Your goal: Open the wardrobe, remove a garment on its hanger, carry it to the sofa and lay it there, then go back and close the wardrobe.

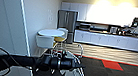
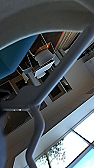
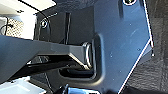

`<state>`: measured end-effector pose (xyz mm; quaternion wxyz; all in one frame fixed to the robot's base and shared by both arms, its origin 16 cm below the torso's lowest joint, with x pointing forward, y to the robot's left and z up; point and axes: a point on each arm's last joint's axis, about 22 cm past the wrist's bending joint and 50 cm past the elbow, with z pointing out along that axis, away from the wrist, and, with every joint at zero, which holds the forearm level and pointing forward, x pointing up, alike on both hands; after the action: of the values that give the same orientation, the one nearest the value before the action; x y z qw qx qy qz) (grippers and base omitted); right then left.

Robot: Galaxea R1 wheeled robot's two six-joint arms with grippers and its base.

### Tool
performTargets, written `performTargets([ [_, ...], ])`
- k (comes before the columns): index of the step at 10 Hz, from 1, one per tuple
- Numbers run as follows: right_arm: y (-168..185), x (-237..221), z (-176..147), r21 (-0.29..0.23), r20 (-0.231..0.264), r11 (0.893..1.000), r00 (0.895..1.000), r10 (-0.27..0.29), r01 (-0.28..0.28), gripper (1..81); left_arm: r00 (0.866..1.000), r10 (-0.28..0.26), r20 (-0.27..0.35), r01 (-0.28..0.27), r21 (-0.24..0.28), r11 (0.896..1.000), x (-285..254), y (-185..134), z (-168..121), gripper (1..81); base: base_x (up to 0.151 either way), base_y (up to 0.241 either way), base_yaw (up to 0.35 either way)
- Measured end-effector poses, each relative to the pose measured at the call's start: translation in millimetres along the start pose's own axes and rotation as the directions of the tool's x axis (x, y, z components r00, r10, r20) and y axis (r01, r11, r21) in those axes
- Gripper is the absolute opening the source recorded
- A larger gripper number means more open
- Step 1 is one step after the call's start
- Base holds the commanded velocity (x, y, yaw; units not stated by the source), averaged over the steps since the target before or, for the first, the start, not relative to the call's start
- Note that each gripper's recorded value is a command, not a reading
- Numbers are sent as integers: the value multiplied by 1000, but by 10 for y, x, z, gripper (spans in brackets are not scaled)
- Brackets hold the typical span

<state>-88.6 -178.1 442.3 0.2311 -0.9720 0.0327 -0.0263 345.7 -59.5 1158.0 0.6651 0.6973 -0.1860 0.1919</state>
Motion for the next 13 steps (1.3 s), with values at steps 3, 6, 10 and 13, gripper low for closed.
performTargets([
  [3, -9, 3, 4, 1, 0, 1000, 1000, -1, 1, 811, 1000, 4, 0, -4, 0, 1000, -1, 3, 0, 10, 0, 0, -228],
  [6, -6, -5, 4, 0, 2, 1000, 1000, 0, 0, 811, 1000, 9, 3, -9, 2, 1000, -11, 1, 5, 10, 0, 0, -228],
  [10, -18, -7, 12, -1, 5, 1000, 1000, 0, 0, 811, 1000, 12, 10, -12, -2, 1000, -34, 19, 26, 10, 0, 0, -228],
  [13, -19, 9, 14, -1, 3, 1000, 1000, -1, 1, 811, 1000, 12, 10, -12, -2, 1000, -36, 21, 26, 10, 0, 0, -228],
])
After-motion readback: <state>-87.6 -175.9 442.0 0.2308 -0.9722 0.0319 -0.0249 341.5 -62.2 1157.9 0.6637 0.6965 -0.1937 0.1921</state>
